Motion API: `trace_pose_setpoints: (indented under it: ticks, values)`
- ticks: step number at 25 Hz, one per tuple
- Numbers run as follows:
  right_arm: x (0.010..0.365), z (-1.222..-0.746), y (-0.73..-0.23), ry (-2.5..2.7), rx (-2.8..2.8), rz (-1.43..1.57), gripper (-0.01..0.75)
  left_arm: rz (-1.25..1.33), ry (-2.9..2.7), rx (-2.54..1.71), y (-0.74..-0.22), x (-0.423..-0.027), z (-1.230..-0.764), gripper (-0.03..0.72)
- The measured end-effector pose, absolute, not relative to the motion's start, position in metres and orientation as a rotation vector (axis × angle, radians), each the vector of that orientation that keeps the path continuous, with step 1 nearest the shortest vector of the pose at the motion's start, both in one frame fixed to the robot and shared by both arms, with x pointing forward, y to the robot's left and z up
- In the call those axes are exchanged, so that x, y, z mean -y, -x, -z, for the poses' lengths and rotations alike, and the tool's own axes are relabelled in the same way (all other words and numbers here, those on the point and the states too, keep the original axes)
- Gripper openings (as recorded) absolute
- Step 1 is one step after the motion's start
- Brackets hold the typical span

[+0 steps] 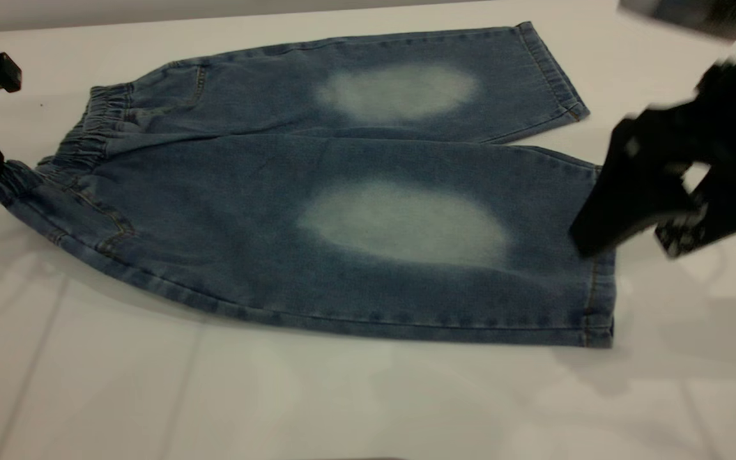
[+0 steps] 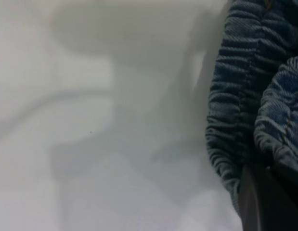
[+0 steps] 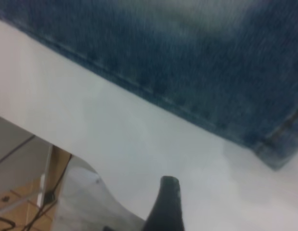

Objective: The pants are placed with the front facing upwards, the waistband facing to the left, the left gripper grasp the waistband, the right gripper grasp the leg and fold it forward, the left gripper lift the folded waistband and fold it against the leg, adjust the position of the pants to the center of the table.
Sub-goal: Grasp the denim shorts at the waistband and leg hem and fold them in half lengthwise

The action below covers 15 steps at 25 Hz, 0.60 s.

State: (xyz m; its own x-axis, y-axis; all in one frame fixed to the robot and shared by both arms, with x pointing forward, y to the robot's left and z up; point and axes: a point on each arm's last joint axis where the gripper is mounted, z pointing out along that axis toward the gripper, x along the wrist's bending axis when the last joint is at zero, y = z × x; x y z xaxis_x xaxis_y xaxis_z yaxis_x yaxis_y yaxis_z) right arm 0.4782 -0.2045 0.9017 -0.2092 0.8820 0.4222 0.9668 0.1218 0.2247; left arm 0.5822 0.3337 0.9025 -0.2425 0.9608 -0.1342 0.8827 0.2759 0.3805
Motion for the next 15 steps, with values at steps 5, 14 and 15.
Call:
trace_pose_setpoints:
  ticks: [5,14,15]
  values:
    - [0.197,-0.883,-0.478,1.831,2.237,0.602,0.589,-0.322,-1.677,-2.214,-0.582,-0.334,-0.903,0.017]
    - [0.187,-0.853,-0.475,1.827,2.261,0.478,0.589,-0.323,-1.679,-2.212,-0.582,-0.334,-0.903,0.017]
    - [0.187,-0.851,-0.475,1.829,2.266,0.468,0.589,-0.323,-1.679,-2.212,-0.582,-0.334,-0.903,0.017]
